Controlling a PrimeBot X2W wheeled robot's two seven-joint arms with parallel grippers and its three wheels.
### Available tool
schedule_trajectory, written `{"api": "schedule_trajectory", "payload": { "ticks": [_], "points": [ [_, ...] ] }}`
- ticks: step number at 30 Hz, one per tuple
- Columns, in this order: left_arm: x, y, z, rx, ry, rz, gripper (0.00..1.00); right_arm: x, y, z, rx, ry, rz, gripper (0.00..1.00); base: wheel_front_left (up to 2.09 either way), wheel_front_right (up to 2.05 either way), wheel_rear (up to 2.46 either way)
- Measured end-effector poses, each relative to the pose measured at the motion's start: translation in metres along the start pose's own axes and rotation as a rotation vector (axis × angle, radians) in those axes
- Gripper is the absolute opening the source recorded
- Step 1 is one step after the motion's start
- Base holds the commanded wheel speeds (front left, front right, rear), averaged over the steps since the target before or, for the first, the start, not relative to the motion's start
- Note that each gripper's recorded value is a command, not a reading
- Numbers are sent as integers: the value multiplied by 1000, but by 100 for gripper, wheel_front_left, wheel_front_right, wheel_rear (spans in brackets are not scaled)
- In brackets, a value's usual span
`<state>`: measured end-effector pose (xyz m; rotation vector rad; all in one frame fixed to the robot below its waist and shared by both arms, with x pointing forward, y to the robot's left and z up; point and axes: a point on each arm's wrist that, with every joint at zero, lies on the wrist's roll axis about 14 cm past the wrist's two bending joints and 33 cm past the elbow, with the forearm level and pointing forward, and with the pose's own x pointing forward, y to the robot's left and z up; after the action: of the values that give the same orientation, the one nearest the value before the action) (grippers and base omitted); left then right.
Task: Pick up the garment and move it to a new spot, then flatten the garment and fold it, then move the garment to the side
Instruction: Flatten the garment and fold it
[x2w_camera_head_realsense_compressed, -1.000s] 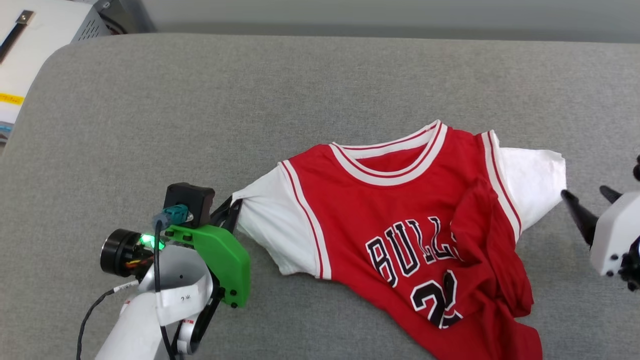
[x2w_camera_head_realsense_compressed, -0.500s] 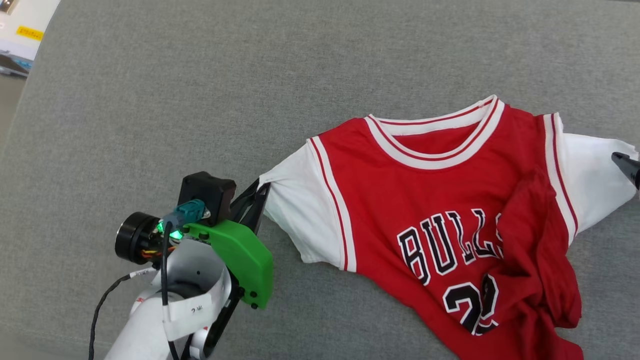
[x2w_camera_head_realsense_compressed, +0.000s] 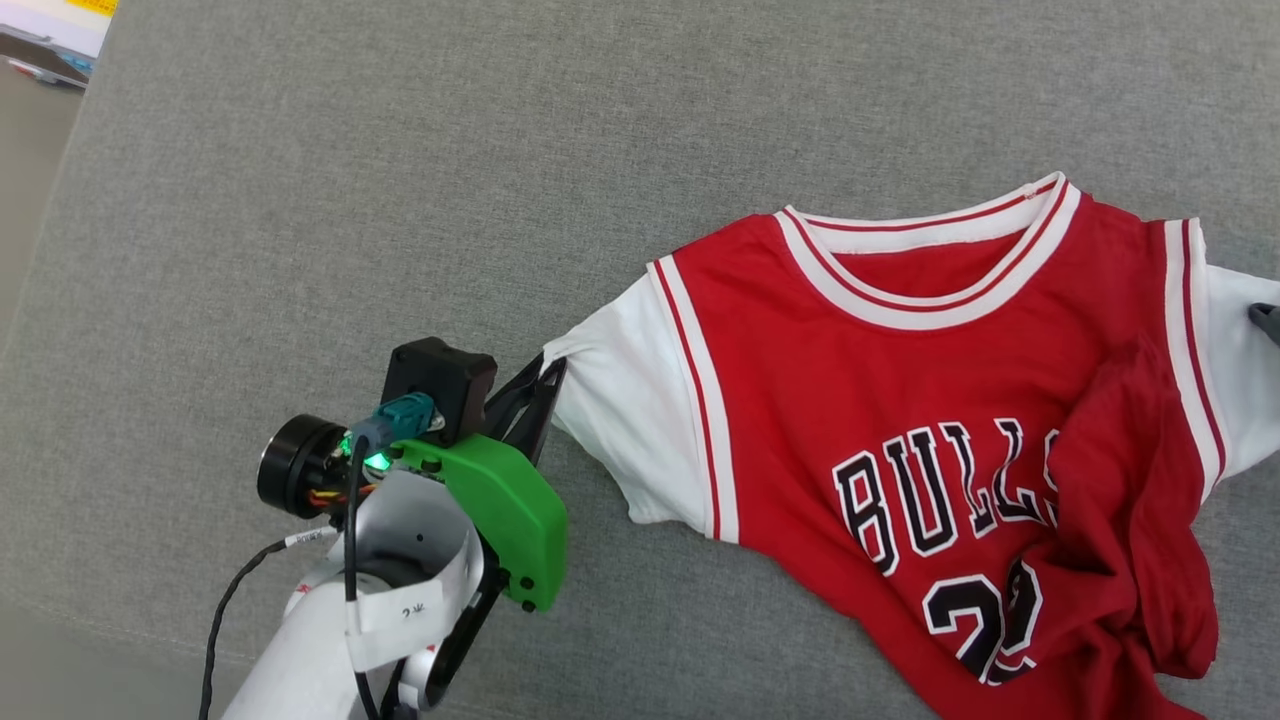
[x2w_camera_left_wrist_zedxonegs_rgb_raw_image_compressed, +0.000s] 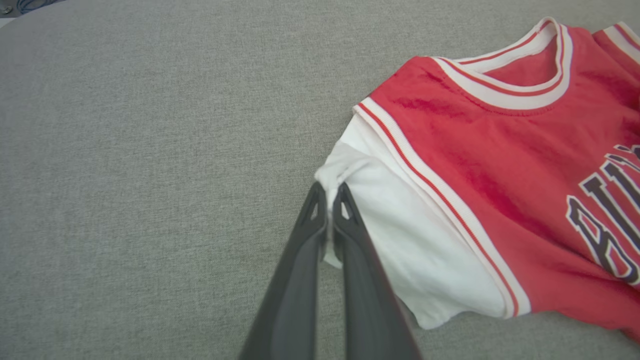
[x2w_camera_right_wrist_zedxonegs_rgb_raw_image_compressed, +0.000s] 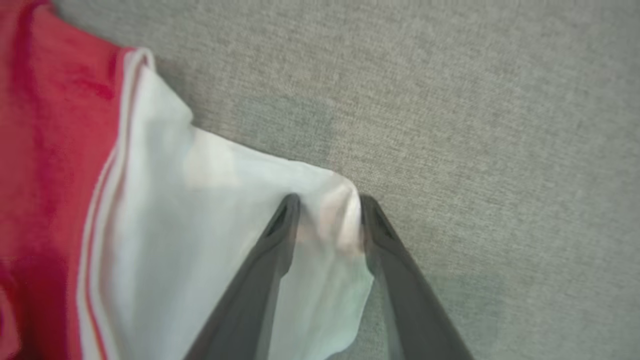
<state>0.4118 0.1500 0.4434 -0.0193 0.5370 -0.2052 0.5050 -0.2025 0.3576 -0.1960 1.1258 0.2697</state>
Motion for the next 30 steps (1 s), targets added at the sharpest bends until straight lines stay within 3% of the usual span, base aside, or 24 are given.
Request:
{"api": "schedule_trajectory", "payload": {
  "ticks": [7, 17, 30],
  "points": [
    [-2, 2, 2, -2, -9, 5, 0, -4, 6, 4, 19, -53, 29, 0, 0, 0, 0],
    [-17, 6, 22, 15, -83, 24, 0, -37, 2, 16, 87, -240, 35, 0, 0, 0, 0],
    [-54, 3, 76, 86, -270, 27, 0, -143, -30, 46, 82, -563, -69, 0, 0, 0, 0]
  ]
}}
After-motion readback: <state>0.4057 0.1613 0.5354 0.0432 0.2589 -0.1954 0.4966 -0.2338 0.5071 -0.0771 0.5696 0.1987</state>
